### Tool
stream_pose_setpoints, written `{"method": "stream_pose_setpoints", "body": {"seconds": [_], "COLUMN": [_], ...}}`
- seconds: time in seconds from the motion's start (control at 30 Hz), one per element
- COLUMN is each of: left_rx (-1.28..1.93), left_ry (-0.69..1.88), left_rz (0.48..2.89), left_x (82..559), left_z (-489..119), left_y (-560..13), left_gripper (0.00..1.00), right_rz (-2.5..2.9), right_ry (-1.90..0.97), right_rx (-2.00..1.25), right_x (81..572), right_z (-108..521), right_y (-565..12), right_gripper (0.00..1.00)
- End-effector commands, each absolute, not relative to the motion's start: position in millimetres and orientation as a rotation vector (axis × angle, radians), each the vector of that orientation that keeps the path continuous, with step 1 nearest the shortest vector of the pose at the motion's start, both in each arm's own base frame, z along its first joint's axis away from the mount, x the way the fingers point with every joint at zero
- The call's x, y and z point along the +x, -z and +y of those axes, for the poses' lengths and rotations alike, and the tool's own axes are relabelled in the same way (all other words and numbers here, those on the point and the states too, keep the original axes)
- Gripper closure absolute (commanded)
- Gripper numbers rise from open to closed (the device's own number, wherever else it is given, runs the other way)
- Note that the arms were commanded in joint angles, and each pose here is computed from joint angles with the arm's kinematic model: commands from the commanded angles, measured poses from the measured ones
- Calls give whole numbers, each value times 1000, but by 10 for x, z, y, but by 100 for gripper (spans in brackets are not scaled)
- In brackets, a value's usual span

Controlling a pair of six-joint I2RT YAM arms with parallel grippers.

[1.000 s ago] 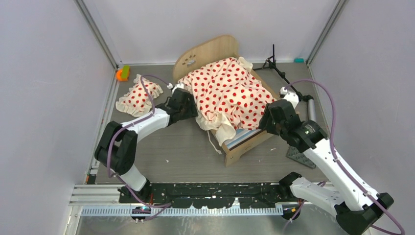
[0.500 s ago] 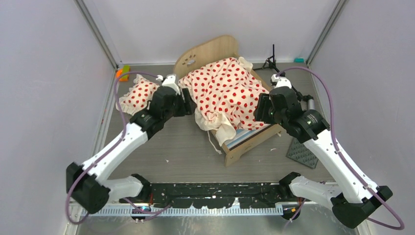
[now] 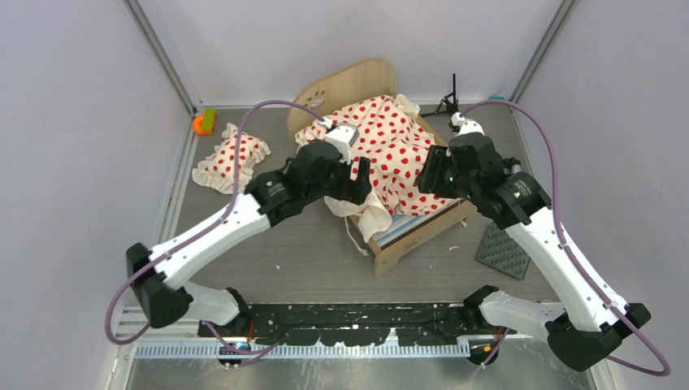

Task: Set up the pet bed
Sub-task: Adjust the bed frame at the center of the board, then cross the ropes on the bed frame.

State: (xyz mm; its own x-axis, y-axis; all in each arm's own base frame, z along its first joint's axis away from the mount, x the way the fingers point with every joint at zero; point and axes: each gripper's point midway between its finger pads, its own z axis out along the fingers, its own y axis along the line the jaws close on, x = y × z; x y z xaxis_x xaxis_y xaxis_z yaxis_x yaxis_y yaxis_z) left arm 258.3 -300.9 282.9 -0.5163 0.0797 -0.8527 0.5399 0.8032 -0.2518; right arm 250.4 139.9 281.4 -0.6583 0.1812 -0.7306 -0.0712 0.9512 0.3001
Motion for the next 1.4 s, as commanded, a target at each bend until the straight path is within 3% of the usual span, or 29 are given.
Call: {"method": "stream_pose_setpoints", "body": {"seconds": [0.0, 0.23, 0.47, 0.53, 0.6, 0.77, 0.9, 1.1, 1.2, 1.37], "left_rx": [458, 519, 435, 250, 203, 492, 476, 420, 479, 466], "left_ry": [476, 337, 395, 520, 606, 633, 681, 795, 818, 807], "left_rz": [2154, 2216, 2161, 2177, 2203, 2306, 2369, 2421, 2513, 2635], "left_x": [2822, 3143, 3285, 3352, 3314, 3126, 3034, 2962, 2740, 2428], "left_z": [-3100, -3291, -3332, -3181, -3104, -3225, -3268, -3293, -3270, -3233], "left_y": [-2520, -2429, -3325, -3430, -3472, -3497, -3551, -3538, -3378, -3190], "left_gripper": [17, 14, 11, 1, 0, 0, 0, 0, 5, 5], "right_rz": [2160, 2149, 2195, 2208, 2179, 2014, 2013, 2080, 2121, 2178], "right_ry": [-360, -503, -550, -570, -571, -520, -450, -333, -313, -271], "right_rx": [141, 281, 193, 207, 271, 248, 252, 295, 302, 333], "right_x": [2741, 3178, 3216, 3183, 3174, 3264, 3334, 3327, 3240, 3114], "right_z": [1324, 1265, 1370, 1390, 1349, 1222, 1140, 988, 954, 880], "right_y": [-3065, -2977, -3125, -3193, -3263, -3409, -3346, -3035, -2825, -2653], "right_gripper": [46, 47, 47, 47, 47, 48, 49, 48, 49, 48]}}
